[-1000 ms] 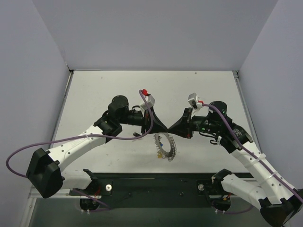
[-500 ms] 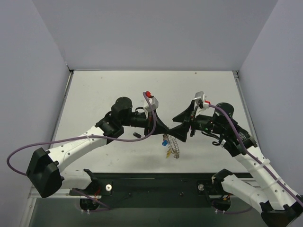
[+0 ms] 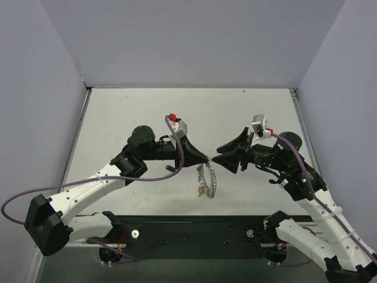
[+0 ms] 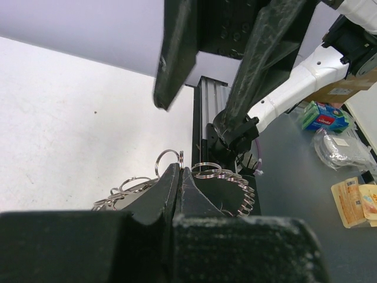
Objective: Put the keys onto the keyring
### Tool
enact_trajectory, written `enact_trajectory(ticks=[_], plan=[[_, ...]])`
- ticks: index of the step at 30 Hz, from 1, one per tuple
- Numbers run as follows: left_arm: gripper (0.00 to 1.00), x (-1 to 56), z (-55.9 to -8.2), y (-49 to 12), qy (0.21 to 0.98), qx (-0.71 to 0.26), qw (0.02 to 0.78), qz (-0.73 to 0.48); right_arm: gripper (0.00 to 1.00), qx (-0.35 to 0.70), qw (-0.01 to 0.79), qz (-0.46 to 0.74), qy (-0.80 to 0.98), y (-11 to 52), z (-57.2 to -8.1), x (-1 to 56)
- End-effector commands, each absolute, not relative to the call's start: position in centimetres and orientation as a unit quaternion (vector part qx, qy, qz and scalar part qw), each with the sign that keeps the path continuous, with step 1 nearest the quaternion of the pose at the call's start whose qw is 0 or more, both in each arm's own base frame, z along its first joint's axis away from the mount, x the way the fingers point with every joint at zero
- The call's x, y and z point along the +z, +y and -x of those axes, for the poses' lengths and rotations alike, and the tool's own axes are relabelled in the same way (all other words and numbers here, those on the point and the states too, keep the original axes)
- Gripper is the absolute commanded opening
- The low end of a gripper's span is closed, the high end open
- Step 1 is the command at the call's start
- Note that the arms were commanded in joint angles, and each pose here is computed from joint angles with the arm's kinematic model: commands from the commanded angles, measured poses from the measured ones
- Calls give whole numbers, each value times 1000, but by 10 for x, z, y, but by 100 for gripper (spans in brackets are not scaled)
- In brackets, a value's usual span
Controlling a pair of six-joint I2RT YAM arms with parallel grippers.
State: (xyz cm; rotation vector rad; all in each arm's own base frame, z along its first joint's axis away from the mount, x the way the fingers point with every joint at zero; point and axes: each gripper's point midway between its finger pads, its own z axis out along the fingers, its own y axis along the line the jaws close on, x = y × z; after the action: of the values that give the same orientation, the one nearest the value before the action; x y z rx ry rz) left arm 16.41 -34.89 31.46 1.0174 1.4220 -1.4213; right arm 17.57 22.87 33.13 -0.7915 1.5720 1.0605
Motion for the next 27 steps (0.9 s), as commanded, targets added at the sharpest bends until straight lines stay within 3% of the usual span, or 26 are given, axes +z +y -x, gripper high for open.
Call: enact_trajectory(ticks=[1, 4, 8, 19, 27], plan=[[0, 352, -161, -346, 521, -583, 477, -402, 38, 474, 507, 357, 625, 238, -166, 343], [0, 354, -160, -345, 519, -585, 478, -400, 29, 484, 494, 365, 623, 241, -163, 342], [0, 357, -159, -344, 515, -586, 482, -399, 27, 486, 484, 364, 630, 243, -165, 336], [0, 361, -158, -344, 509, -590, 484, -399, 25, 487, 467, 364, 642, 246, -167, 324], [0, 361, -154, -343, 504, -593, 481, -404, 31, 470, 480, 349, 654, 243, -176, 322]])
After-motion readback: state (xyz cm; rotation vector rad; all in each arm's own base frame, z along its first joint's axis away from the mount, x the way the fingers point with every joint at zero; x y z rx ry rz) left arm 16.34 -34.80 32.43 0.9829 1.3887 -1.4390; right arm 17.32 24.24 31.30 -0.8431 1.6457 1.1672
